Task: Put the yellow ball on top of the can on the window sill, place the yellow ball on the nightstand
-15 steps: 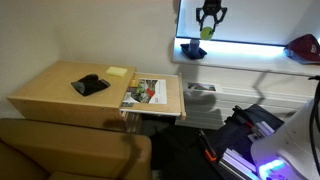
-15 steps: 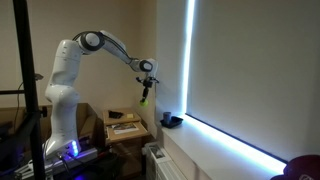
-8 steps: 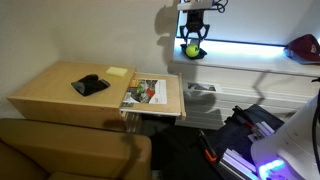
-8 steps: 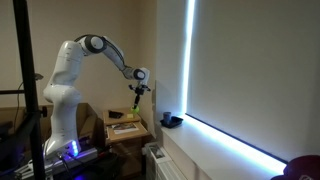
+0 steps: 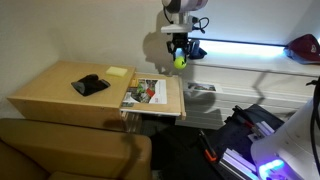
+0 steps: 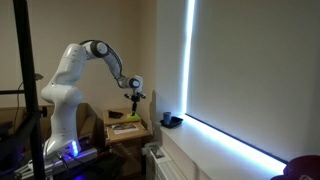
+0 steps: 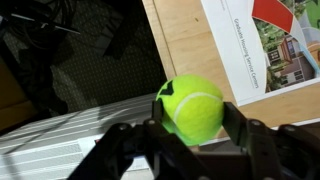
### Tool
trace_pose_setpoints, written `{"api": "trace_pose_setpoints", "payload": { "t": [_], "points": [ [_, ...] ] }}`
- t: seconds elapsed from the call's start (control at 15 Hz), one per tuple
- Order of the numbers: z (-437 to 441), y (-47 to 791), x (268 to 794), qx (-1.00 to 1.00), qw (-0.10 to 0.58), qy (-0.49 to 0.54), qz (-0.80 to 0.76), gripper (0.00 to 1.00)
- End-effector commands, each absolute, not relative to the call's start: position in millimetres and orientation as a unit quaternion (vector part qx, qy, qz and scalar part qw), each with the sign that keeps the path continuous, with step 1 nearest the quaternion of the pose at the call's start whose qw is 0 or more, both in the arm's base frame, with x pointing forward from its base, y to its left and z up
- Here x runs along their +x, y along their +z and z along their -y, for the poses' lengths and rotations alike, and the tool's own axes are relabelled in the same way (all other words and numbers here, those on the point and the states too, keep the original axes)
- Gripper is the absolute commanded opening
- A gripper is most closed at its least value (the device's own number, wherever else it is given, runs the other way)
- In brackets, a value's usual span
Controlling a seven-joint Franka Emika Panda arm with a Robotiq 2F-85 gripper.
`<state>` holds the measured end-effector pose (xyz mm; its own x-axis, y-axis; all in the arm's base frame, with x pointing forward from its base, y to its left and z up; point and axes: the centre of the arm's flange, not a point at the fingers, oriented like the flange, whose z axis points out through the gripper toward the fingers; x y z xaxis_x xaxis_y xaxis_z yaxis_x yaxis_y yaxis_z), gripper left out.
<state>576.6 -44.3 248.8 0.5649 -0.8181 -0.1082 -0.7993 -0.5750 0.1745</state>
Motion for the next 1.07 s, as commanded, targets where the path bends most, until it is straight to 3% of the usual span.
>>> {"api": "trace_pose_setpoints", "payload": {
  "t": [0.0, 0.07, 0.8, 0.87, 1.0],
  "points": [
    [44.8, 250.9, 576.9, 0.883, 0.052, -0.087, 0.458, 0.62],
    [46.5, 246.0, 578.5, 0.883, 0.062, -0.084, 0.458, 0.37],
    [23.2, 158.1, 619.6, 0.86, 0.096, -0.012, 0.5, 0.37],
    [23.2, 166.9, 603.6, 0.867, 0.081, -0.031, 0.491, 0.62],
    [22.3, 159.1, 609.9, 0.863, 0.09, -0.024, 0.497, 0.62]
  ]
}}
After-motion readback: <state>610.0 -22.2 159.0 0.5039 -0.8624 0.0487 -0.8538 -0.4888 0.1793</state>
